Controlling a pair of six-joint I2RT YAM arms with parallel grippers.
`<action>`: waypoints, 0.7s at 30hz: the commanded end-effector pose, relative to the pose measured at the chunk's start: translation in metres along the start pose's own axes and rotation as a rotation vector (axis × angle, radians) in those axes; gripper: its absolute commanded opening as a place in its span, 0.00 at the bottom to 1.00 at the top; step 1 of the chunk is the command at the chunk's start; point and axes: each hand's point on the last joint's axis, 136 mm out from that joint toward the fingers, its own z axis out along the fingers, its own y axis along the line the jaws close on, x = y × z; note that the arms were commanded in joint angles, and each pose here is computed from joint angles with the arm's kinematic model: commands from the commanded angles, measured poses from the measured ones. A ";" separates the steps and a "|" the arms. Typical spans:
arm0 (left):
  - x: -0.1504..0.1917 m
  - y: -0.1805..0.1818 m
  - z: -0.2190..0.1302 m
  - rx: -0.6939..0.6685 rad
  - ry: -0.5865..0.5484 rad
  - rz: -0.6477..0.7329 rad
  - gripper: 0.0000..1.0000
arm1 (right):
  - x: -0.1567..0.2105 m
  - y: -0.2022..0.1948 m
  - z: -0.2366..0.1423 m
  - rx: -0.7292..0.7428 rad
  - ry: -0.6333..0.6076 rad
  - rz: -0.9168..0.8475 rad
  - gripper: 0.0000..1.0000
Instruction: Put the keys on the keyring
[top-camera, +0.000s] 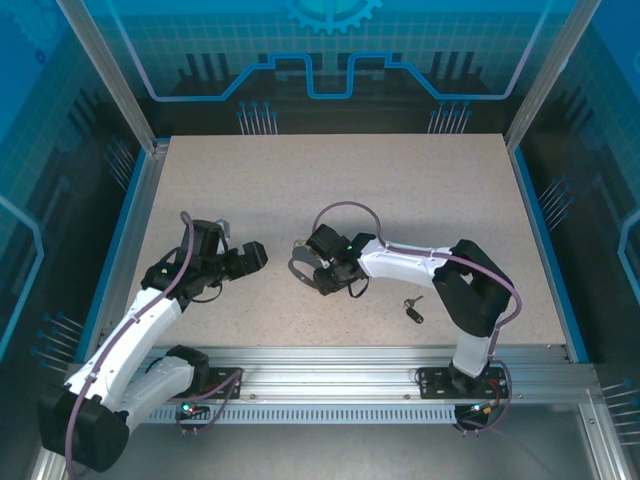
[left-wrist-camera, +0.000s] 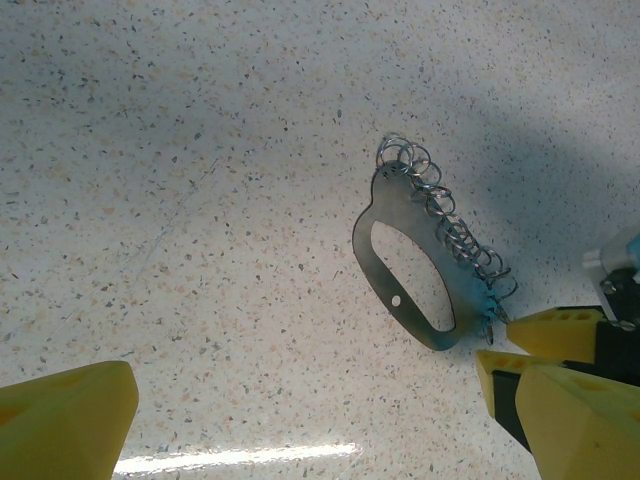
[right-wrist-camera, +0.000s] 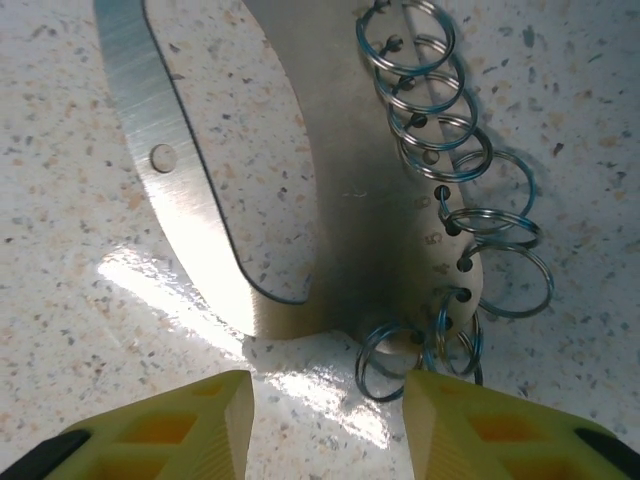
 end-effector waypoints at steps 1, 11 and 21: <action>0.005 0.001 0.000 0.008 0.007 -0.008 0.99 | -0.003 0.007 -0.020 0.023 -0.041 -0.037 0.44; 0.007 0.002 0.001 0.007 0.010 -0.012 0.99 | 0.008 -0.002 -0.003 0.107 -0.005 -0.055 0.36; 0.007 0.002 0.001 0.004 0.013 -0.010 0.99 | 0.013 0.000 0.012 0.103 0.027 -0.061 0.32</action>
